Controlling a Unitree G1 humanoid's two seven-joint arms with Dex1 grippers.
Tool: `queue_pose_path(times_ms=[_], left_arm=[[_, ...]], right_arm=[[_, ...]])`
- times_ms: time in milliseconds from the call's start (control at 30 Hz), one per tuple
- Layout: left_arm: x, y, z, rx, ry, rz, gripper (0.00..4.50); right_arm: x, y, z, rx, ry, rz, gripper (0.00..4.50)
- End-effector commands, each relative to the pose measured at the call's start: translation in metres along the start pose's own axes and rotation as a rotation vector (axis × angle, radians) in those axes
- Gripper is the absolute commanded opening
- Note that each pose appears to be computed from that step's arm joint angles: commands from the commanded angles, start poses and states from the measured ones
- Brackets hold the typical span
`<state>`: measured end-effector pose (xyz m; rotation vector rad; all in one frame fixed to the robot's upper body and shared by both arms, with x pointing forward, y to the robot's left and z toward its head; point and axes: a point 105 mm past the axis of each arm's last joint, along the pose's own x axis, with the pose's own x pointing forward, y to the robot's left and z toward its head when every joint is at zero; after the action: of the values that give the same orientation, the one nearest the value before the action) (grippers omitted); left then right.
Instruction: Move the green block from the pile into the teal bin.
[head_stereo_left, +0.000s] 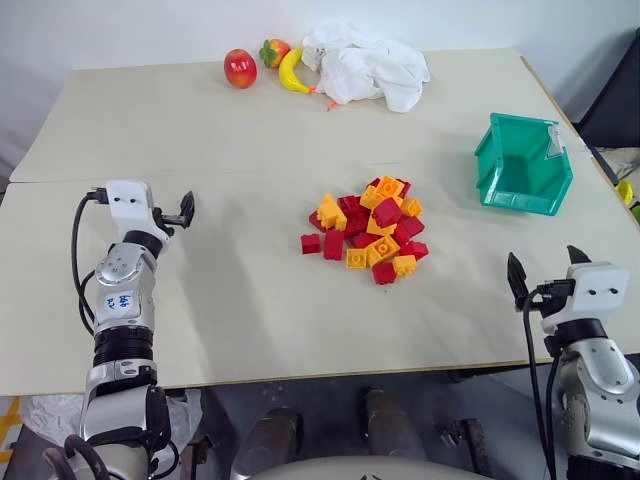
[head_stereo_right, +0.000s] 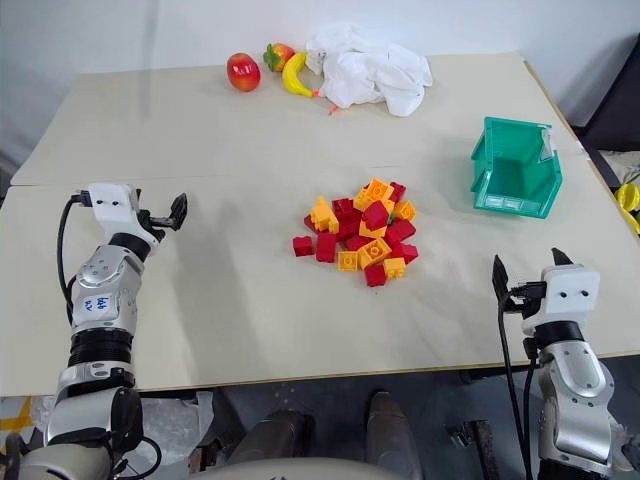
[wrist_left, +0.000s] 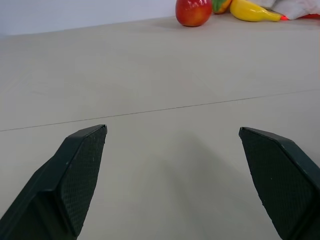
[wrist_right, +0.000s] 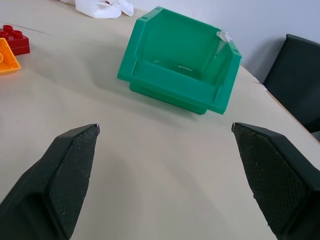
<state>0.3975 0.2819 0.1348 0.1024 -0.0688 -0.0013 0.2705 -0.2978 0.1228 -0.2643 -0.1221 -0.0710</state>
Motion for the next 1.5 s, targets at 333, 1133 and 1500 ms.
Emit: queue_pose_path(times_ms=[333, 1133, 1500], left_arm=[[0.005, -0.022, 0.03, 0.031, -0.054, -0.24, 4.5], [-0.054, -0.126, 0.061, 0.101, -0.189, -1.466, 4.5], [-0.049, -0.124, 0.055, 0.111, -0.181, -1.441, 4.5]], right_arm=[[0.003, 0.007, 0.032, -0.026, -0.073, 0.066, 4.45], [-0.012, 0.103, 0.105, -0.131, 0.076, 0.624, 2.77], [0.042, 0.207, 0.13, -0.027, 0.154, 0.679, 0.05]])
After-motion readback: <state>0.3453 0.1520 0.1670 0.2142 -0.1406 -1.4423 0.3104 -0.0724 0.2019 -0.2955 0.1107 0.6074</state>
